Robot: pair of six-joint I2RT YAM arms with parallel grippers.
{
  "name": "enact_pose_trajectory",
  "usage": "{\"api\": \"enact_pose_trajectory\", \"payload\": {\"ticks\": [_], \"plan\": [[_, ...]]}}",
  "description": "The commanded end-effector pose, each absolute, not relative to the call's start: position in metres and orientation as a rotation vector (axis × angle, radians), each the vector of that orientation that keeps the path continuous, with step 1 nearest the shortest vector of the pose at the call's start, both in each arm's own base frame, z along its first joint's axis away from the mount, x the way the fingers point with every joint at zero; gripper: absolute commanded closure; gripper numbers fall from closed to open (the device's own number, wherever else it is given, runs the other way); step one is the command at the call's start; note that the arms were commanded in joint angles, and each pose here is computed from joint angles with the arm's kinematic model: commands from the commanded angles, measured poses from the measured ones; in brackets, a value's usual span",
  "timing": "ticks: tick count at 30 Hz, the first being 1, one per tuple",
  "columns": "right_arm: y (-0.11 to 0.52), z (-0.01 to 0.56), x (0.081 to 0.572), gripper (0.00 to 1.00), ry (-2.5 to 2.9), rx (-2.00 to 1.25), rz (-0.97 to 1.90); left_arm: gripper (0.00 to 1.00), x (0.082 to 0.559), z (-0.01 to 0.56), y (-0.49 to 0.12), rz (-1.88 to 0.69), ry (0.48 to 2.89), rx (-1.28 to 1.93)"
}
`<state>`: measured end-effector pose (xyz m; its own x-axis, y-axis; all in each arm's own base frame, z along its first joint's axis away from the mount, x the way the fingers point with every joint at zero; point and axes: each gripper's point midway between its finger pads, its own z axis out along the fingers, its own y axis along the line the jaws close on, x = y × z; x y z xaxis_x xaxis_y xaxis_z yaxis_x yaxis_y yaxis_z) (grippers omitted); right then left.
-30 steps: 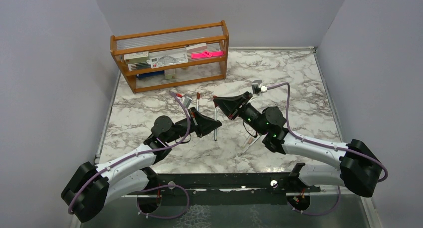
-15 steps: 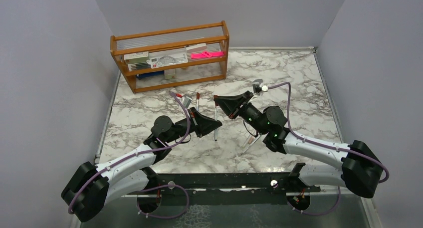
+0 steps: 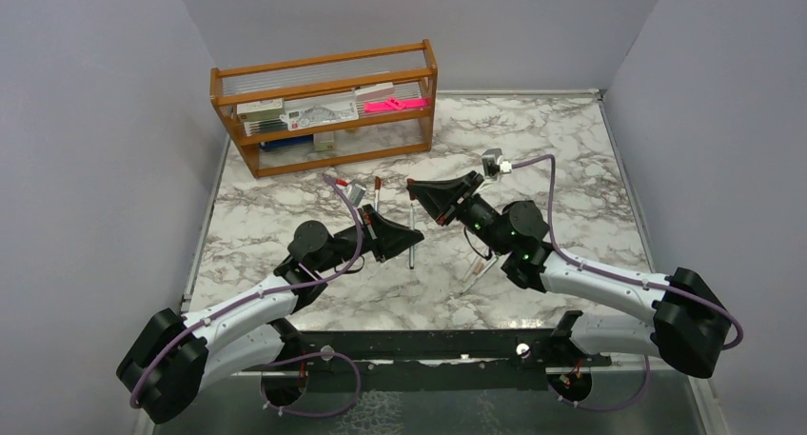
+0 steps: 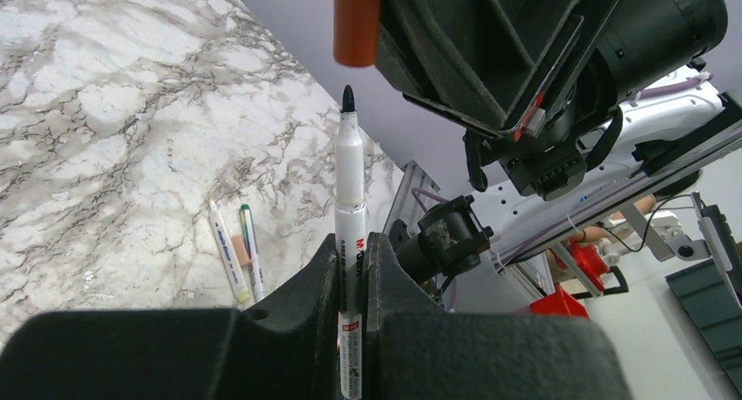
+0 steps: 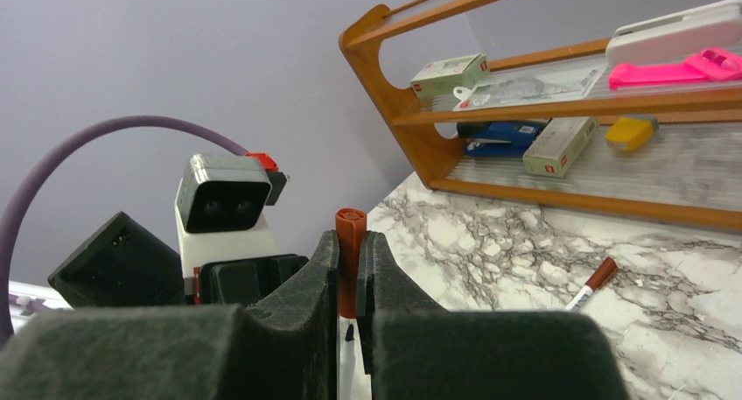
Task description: Insert the pens into the pen caps
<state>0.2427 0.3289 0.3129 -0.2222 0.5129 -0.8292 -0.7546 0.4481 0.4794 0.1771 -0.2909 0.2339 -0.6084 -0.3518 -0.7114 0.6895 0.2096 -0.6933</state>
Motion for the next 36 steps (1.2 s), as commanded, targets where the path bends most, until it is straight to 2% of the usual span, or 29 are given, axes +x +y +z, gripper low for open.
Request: {"api": "enact_pose_trajectory", "payload": {"ticks": [1,18,27,36], "plan": [[0.331,0.304,0.235,0.98,1.362,-0.284,1.211,1.0,0.173,0.25,-0.291,-1.562,1.566,0.348],[0.33,0.289,0.228,0.99,1.401,-0.282,1.244,1.0,0.18,0.251,-0.291,-1.538,1.563,0.313],[0.317,0.268,0.219,0.99,1.444,-0.204,1.293,1.0,0.196,0.29,-0.28,-1.455,1.43,0.245],[0.306,0.248,0.209,0.99,1.492,-0.192,1.301,1.0,0.209,0.302,-0.283,-1.431,1.401,0.219]]}}
